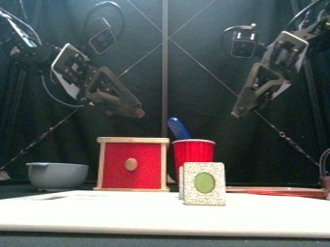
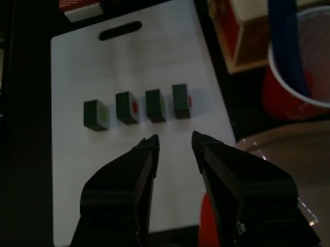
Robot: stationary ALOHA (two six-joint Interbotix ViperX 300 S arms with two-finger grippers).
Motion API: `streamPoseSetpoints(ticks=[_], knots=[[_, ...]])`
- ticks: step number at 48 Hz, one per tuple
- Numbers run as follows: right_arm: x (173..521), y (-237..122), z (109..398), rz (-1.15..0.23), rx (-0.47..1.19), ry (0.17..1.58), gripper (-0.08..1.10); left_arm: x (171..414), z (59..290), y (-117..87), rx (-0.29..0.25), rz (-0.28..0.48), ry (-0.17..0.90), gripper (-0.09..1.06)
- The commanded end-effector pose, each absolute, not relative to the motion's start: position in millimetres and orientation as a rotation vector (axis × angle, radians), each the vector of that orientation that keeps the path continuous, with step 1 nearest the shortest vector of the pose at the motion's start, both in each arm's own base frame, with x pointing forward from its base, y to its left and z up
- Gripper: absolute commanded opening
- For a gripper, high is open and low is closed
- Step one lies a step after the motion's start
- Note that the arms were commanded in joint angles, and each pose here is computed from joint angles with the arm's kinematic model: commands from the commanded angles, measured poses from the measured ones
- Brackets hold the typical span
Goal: Place sushi on board then cut the sushi with the knife then place the pieces on the plate
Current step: Place the 4 sushi pieces on the plate
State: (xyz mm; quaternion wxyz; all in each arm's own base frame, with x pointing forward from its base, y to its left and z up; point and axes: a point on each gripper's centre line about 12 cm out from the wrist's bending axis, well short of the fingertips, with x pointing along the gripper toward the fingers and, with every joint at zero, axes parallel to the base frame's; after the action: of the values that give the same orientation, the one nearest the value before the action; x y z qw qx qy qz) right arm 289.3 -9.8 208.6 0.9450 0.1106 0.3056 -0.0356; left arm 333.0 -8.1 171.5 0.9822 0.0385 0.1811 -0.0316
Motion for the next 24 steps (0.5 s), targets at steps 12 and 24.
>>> streamPoseSetpoints(ticks=[12, 24], knots=[[342.6, -13.0, 185.6, -0.092, 0.200, 0.648, 0.76, 335.8, 167.6, -6.4, 0.071, -0.057, 0.371, 0.76], [367.2, -14.6, 162.4, -0.094, 0.186, 0.710, 0.87, 337.0, 160.9, -5.9, 0.073, -0.056, 0.391, 0.76]])
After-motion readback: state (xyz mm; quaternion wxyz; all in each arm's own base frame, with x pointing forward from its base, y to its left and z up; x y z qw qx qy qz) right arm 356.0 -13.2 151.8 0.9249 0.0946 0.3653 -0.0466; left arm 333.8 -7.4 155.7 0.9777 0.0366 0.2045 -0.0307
